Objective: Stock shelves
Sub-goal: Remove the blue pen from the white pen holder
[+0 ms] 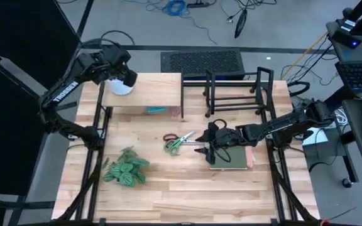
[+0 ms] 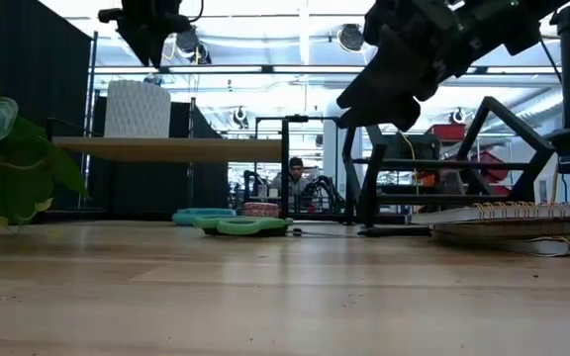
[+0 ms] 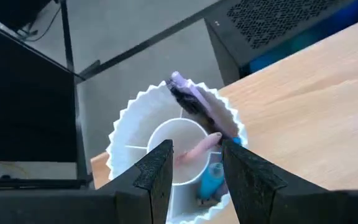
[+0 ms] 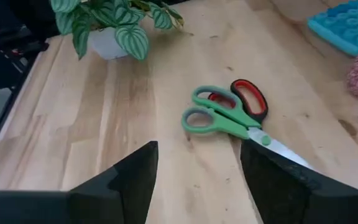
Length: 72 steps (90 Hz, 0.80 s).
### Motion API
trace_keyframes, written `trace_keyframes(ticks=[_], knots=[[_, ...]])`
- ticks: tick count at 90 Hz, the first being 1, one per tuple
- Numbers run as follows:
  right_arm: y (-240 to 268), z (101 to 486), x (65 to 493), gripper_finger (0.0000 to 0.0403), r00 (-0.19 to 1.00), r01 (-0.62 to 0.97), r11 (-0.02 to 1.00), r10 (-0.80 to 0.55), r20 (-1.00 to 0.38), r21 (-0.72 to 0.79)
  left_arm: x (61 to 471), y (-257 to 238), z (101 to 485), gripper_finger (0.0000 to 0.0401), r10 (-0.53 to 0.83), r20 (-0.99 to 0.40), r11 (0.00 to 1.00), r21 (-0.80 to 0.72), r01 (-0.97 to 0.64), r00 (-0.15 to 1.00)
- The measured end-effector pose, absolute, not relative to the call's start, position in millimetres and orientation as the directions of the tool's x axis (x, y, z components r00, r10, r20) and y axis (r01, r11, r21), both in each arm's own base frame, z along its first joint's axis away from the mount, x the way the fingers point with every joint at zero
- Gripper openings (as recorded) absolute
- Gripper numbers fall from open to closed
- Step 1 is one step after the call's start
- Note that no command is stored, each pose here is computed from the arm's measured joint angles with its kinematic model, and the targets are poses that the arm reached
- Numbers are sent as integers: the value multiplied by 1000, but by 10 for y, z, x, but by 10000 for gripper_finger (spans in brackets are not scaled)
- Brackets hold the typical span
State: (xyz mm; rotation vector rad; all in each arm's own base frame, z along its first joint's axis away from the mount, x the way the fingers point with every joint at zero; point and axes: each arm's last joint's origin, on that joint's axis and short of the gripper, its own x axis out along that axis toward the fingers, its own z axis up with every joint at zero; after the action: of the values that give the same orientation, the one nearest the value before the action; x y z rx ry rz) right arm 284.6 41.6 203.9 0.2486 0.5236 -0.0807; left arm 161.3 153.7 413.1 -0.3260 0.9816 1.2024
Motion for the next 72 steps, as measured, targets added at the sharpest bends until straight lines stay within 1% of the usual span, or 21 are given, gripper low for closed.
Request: trace_keyframes(ticks=[8, 24, 32, 45, 72], knots=[[418, 2038, 2845, 212, 863, 148, 962, -13, -505, 229, 1577, 1537, 4112, 125, 588, -808, 406, 263, -875, 30], [432, 2039, 2843, 212, 864, 154, 958, -10, -504, 244, 1568, 1568, 4060, 125, 578, -816, 410, 270, -871, 19], [432, 2039, 2843, 212, 864, 156, 956, -10, -504, 248, 1563, 1564, 4018, 125, 552, -834, 440, 280, -853, 11], [431, 2039, 2843, 212, 863, 161, 953, -10, -505, 256, 1565, 1564, 4001, 125, 547, -837, 473, 299, -829, 10], [430, 2034, 2840, 212, 860, 166, 951, -11, -510, 260, 1567, 1566, 4003, 125, 549, -836, 475, 299, -827, 13]])
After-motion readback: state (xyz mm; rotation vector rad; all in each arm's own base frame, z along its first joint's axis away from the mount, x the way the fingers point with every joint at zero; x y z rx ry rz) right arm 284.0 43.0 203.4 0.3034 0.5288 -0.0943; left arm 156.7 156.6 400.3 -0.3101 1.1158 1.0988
